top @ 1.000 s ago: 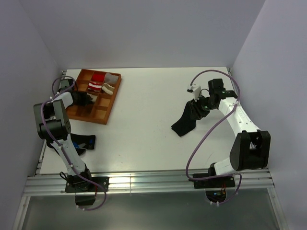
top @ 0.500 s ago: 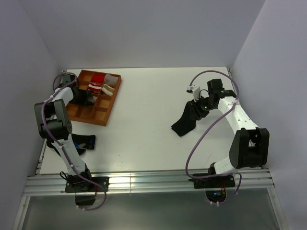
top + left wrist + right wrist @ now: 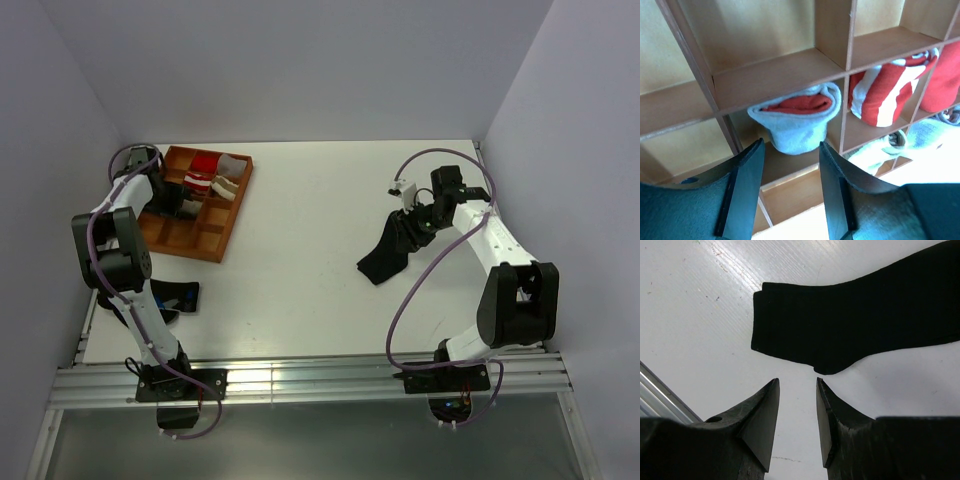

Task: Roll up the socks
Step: Place the sock in the storage box.

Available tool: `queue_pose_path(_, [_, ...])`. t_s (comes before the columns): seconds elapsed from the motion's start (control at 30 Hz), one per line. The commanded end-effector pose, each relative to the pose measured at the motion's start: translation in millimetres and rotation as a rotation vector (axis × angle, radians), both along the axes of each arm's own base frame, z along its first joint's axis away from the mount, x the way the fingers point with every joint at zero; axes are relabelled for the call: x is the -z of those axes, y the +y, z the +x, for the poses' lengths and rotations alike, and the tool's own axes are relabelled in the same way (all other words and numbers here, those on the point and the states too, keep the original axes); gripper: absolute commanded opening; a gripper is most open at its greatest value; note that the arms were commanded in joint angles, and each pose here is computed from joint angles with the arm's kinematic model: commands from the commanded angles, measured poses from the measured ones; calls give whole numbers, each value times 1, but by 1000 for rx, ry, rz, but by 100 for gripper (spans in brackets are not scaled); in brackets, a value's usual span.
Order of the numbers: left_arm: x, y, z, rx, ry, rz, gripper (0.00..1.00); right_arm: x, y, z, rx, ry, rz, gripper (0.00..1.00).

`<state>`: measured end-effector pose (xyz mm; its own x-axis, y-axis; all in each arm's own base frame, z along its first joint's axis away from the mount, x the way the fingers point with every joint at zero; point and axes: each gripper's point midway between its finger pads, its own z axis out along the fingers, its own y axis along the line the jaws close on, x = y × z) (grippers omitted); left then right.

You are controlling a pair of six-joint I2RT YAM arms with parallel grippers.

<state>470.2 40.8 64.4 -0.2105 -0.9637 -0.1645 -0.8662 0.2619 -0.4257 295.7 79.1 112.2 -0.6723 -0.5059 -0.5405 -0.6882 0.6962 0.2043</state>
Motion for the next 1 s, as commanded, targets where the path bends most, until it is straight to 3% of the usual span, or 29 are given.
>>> queue_pose_path(0.0, [-42,1,7,12,-70,40,53,-10,1,10,5,-26,18,43])
queue_pose_path(0.37, [-80,1,4,30,-144,92,52,-13,-1,10,18,-36,14,43])
queue_pose_path(0.63, [-132,-7,-5,91,-287,174,46,-13,-3,8,34,-52,4,43])
queue_pose_path(0.8, [-153,-40,-22,225,-409,205,45,-11,-7,3,50,-59,-18,43])
queue_pose_path(0.97, [-175,-108,-53,406,-614,179,44,5,-12,-9,48,-45,-63,45])
